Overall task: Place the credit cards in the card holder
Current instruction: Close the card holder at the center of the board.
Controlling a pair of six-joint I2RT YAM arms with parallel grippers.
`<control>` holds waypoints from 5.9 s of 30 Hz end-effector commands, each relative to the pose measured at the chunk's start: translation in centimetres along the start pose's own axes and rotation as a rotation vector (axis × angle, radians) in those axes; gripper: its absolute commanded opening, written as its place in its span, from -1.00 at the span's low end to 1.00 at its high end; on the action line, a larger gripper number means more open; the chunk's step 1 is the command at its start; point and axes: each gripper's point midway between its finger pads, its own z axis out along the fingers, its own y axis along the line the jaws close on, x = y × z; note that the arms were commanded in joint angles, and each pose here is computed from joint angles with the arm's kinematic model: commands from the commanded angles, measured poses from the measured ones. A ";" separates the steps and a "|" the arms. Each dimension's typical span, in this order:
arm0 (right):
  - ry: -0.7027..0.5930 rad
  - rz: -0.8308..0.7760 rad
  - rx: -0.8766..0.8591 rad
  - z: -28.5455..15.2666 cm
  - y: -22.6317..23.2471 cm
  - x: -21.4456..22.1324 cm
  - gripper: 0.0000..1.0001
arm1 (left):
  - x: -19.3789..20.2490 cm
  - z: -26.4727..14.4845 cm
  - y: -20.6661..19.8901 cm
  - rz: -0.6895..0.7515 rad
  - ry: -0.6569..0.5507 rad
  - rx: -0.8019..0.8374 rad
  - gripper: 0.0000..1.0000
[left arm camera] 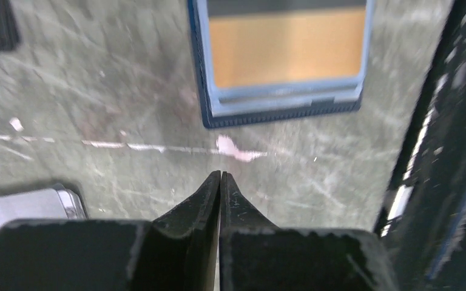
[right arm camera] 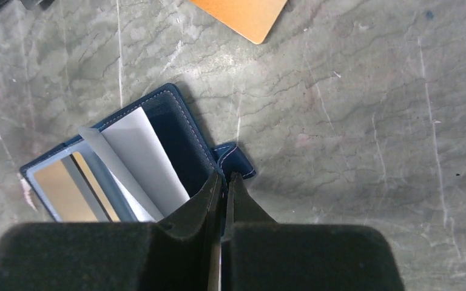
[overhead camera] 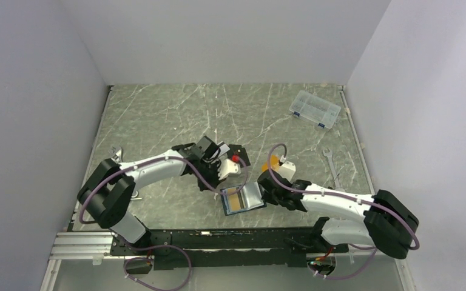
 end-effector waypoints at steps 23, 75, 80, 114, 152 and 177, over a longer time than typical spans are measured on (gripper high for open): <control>0.254 -0.019 0.021 -1.2 -3.9 5.2 -1.00 | -2.5 4.4 -1.7 -0.884 -0.097 0.420 0.08; 0.354 -0.509 -0.594 -4.2 13.6 1.8 0.33 | -4.3 1.1 4.3 -0.857 -0.303 0.353 -0.41; 0.292 -0.658 -0.433 -4.5 13.3 1.7 0.40 | -3.6 0.9 4.8 -0.864 -0.287 0.354 -0.45; 0.329 -0.716 -0.593 0.3 15.3 1.0 0.37 | -2.6 -0.2 5.6 -0.861 -0.297 0.376 -0.53; 0.247 -0.115 -0.618 0.5 6.6 -4.4 0.21 | -8.8 0.6 2.2 0.230 -0.261 0.003 -0.32; 0.263 0.031 -0.684 1.4 6.1 -3.5 -0.14 | -6.0 5.5 5.7 0.062 -0.040 -0.045 -0.49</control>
